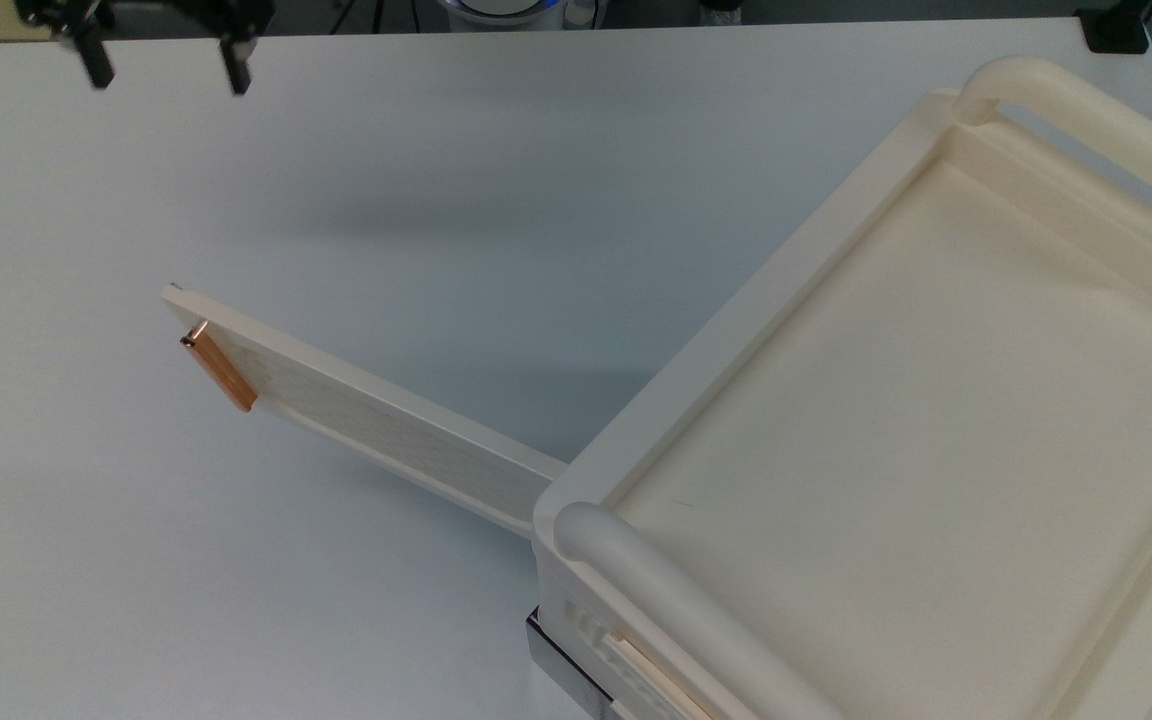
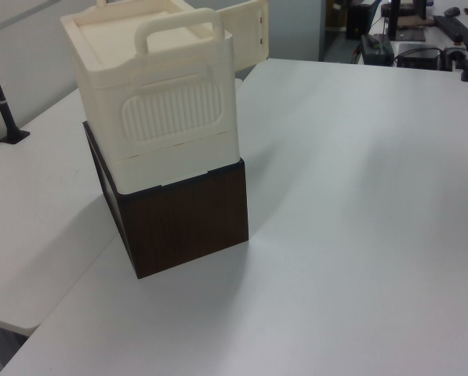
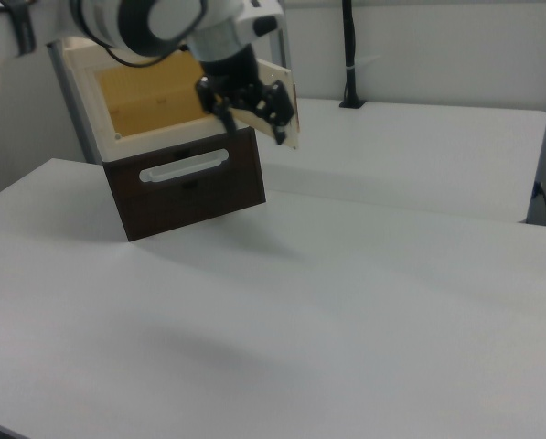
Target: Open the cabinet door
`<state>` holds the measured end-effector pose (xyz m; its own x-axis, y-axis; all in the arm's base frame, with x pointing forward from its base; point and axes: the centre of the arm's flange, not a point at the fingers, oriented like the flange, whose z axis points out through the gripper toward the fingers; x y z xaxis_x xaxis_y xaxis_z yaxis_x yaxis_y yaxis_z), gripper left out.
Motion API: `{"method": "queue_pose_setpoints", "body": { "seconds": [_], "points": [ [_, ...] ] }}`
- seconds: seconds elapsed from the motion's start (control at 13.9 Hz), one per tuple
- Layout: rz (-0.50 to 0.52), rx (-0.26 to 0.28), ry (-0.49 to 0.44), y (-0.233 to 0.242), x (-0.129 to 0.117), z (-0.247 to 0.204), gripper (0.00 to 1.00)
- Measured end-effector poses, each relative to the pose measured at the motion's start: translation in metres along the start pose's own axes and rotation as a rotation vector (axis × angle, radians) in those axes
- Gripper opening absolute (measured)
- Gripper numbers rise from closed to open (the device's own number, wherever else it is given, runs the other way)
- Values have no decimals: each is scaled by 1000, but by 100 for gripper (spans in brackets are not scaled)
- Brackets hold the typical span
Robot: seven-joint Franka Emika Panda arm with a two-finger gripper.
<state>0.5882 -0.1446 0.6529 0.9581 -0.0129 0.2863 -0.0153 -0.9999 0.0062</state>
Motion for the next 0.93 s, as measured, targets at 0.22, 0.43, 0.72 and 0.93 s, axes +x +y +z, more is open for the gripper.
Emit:
{"method": "queue_pose_setpoints", "body": {
  "seconds": [0.22, 0.43, 0.72, 0.93],
  "points": [
    [10, 22, -107, -45, -20, -24, 100],
    [135, 21, -158, -84, -28, -32, 100],
    [160, 26, -214, -124, -33, -18, 100],
    [95, 28, -222, -145, -34, -3, 100]
  ]
}}
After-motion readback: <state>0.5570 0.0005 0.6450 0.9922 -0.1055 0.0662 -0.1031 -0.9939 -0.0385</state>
